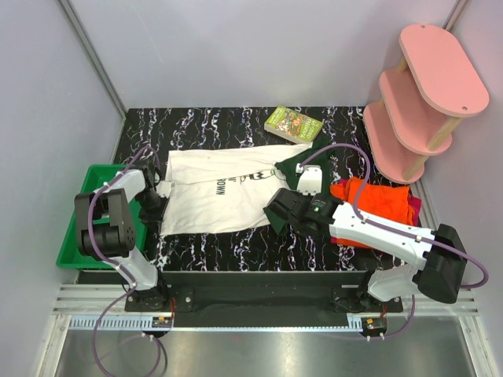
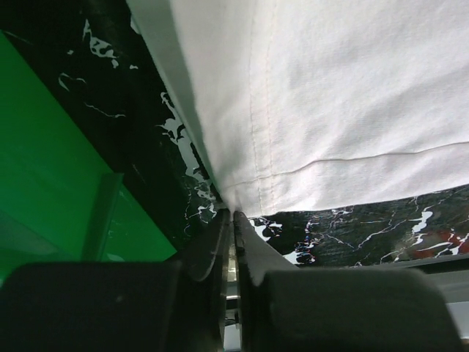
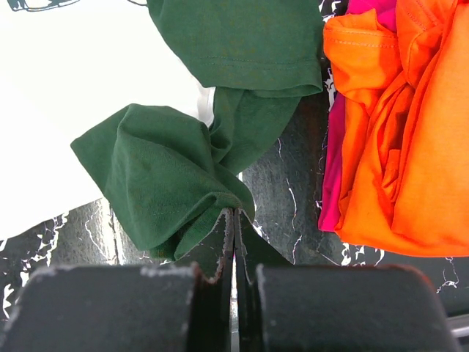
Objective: Fold and stack the t-shirts
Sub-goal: Fold the tshirt
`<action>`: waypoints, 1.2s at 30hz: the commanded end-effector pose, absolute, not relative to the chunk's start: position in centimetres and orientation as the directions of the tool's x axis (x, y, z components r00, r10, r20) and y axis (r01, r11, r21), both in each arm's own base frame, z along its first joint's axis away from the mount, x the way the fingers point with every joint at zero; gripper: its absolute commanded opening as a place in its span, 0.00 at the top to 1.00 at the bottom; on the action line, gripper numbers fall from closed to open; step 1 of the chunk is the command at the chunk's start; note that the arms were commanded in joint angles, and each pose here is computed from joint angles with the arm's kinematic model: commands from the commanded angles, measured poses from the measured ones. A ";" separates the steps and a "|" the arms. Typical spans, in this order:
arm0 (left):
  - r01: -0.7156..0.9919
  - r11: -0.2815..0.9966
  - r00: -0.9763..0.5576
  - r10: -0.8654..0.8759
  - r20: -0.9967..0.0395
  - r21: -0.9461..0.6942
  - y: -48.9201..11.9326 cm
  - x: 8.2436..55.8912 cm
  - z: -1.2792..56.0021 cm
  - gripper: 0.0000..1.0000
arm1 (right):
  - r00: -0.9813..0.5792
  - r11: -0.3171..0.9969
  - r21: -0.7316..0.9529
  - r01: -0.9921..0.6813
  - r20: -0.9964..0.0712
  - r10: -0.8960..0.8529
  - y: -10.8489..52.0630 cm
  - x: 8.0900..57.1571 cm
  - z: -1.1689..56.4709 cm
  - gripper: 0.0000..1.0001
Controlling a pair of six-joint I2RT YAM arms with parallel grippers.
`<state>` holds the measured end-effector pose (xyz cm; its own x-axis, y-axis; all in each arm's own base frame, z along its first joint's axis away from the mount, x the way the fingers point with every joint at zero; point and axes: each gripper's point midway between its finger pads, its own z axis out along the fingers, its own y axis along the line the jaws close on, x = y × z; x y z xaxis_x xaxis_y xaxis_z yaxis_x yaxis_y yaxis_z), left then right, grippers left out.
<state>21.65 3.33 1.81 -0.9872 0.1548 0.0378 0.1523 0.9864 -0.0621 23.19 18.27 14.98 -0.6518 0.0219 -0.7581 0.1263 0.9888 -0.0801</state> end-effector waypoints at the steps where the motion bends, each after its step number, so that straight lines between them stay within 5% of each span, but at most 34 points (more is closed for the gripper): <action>1: 0.160 0.987 -0.987 0.160 -0.005 -0.027 4.0 22.5 3.0 0.98 | -0.614 0.989 -0.061 0.131 -0.788 0.033 18.4 23.6 16.0 1.00; 13: 0.172 0.984 -0.962 0.158 -0.223 -0.045 2.9 24.4 7.7 1.00 | -0.611 0.989 -0.037 0.142 -0.790 0.058 17.9 23.2 15.8 1.00; 28: 0.179 0.982 -0.941 0.154 -0.302 -0.060 2.1 24.3 9.9 1.00 | -0.613 0.990 -0.026 0.137 -0.787 0.064 17.4 22.7 15.5 1.00; 36: 0.197 0.980 -0.818 0.172 -0.549 0.014 2.0 25.6 14.7 1.00 | -0.594 0.991 -0.036 0.130 -0.803 0.049 16.0 22.3 16.7 1.00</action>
<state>24.07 2.12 11.00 -0.9151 0.1613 -0.3695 0.1839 0.9826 -0.0267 22.21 16.71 15.02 -0.6367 0.0386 -0.7701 0.1203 0.9915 -0.0498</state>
